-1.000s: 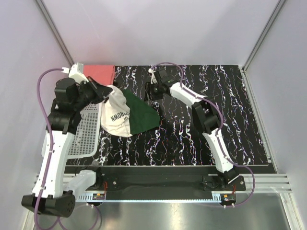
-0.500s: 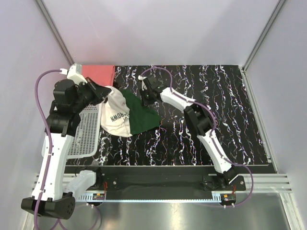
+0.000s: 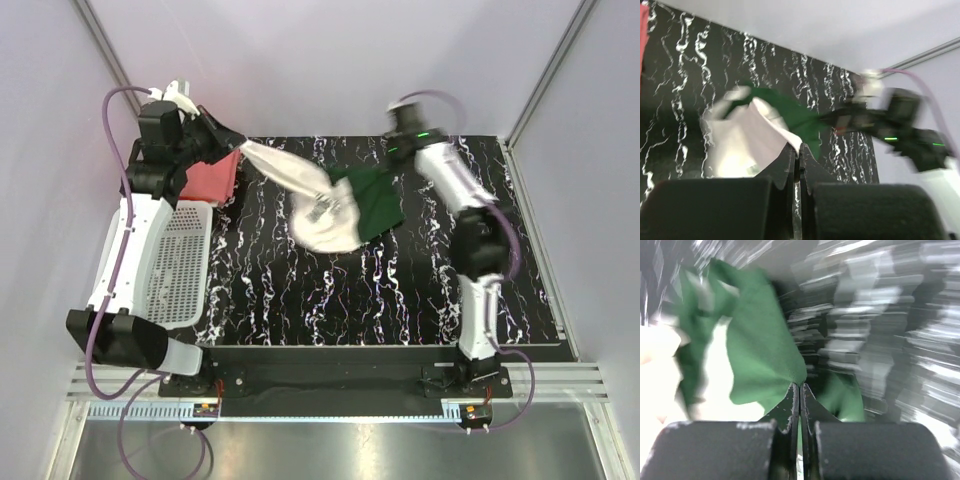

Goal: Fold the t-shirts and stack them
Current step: Flatten the tshirt out

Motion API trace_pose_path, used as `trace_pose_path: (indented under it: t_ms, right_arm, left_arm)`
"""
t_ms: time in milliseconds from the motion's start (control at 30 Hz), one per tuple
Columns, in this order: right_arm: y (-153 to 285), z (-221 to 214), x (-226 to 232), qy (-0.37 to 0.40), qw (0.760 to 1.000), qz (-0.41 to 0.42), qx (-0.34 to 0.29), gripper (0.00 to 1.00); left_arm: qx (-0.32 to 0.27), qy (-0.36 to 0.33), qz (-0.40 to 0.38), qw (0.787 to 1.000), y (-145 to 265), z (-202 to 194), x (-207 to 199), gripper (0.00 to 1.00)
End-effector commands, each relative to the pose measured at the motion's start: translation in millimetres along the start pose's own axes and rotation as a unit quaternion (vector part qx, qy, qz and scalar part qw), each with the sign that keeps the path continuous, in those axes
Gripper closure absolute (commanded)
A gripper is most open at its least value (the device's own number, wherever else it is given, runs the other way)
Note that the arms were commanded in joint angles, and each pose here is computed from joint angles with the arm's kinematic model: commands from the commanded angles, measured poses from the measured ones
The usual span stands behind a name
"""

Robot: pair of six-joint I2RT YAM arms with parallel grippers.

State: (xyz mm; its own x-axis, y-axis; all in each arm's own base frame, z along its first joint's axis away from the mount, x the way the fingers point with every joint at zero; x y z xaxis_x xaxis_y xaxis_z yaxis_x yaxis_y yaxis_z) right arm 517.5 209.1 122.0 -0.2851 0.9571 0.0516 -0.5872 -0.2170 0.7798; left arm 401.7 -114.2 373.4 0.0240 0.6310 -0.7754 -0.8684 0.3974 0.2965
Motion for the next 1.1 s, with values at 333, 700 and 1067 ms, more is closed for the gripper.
trace_pose_path:
  t_ms: [333, 700, 1067]
  right_arm:
    - [180.6, -165.4, -127.2, -0.241, 0.945, -0.210, 0.067, 1.00]
    - [210.7, -168.1, -124.3, -0.339, 0.919, -0.193, -0.051, 0.54]
    - [104.1, -124.8, -194.7, -0.367, 0.918, -0.141, -0.046, 0.49]
  left_arm:
    - [0.142, 0.002, 0.033, 0.989, 41.1, -141.1, 93.7, 1.00]
    - [0.229, 0.007, 0.082, 0.970, 33.5, -216.1, 160.8, 1.00]
    - [0.248, -0.001, 0.043, 0.968, 32.7, -214.7, 143.7, 1.00]
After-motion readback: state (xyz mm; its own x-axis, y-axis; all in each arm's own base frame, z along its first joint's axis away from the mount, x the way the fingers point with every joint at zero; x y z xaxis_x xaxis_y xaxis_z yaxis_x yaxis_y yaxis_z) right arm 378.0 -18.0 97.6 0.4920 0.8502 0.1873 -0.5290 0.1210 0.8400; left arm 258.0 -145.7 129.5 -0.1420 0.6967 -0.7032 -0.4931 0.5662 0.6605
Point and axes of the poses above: each gripper's point midway between its finger pads, its own y axis back along the fingers, its own x axis along the line the jaws close on, z = x × y, the point moved 1 cm from there along y, back along the fingers, and after that the axes turned 11 degrees about y, right-handed, at the moved point
